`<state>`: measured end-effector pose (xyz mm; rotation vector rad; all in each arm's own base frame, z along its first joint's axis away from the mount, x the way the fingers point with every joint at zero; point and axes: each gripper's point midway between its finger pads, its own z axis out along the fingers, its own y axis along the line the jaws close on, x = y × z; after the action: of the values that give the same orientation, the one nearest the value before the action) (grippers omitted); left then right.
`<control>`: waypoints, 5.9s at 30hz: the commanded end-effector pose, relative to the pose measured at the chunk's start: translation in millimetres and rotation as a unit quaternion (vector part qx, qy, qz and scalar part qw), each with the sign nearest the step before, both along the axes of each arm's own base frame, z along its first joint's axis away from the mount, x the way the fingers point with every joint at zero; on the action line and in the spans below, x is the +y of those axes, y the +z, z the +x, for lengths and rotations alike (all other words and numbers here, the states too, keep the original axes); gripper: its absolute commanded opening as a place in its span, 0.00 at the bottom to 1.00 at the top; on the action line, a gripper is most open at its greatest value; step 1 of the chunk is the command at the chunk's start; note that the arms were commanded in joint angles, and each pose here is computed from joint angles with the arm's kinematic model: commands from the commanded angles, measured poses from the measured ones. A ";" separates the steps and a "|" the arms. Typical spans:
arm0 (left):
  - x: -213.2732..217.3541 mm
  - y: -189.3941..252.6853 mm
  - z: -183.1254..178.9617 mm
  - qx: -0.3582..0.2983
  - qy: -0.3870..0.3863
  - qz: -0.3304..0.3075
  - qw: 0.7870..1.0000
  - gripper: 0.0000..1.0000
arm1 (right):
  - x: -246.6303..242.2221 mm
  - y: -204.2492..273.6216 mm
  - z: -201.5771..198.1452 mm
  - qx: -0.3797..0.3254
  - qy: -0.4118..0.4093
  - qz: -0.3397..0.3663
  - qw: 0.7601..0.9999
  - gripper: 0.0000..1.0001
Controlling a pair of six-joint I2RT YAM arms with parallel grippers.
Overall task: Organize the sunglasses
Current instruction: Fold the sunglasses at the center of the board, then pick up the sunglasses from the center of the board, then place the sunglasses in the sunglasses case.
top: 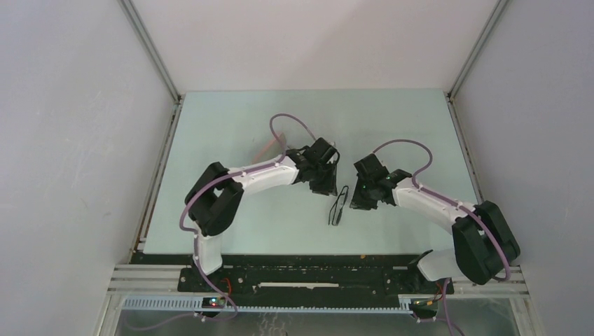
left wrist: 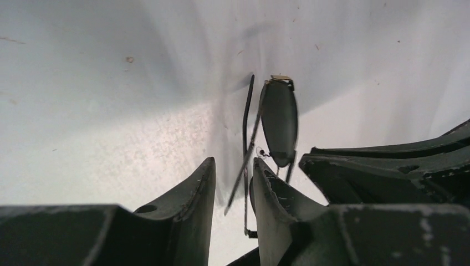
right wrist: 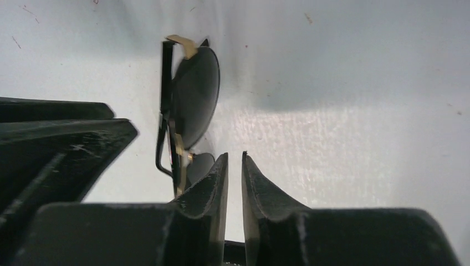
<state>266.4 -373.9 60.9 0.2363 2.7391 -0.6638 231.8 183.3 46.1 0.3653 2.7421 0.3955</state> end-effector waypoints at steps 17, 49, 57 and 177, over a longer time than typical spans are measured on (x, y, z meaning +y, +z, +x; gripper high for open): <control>68.5 34.8 7.2 -0.053 0.067 -0.004 0.996 0.36 | 26.3 46.9 9.0 -0.052 0.006 0.047 0.998 0.44; 198.5 97.5 20.7 -0.141 0.203 0.000 0.969 0.38 | 102.0 -9.9 42.8 0.036 -0.065 0.139 0.988 0.63; 200.7 90.4 22.0 -0.136 0.205 0.002 0.969 0.38 | 100.8 -19.7 45.5 0.039 -0.072 0.119 0.990 0.51; 280.3 107.2 105.5 -0.071 0.290 -0.064 0.952 0.39 | 217.2 24.8 172.7 -0.052 -0.094 0.238 0.965 0.50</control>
<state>371.3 -93.6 157.4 -0.5413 2.4667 -0.5853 399.1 405.8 39.9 0.7429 2.5142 0.9635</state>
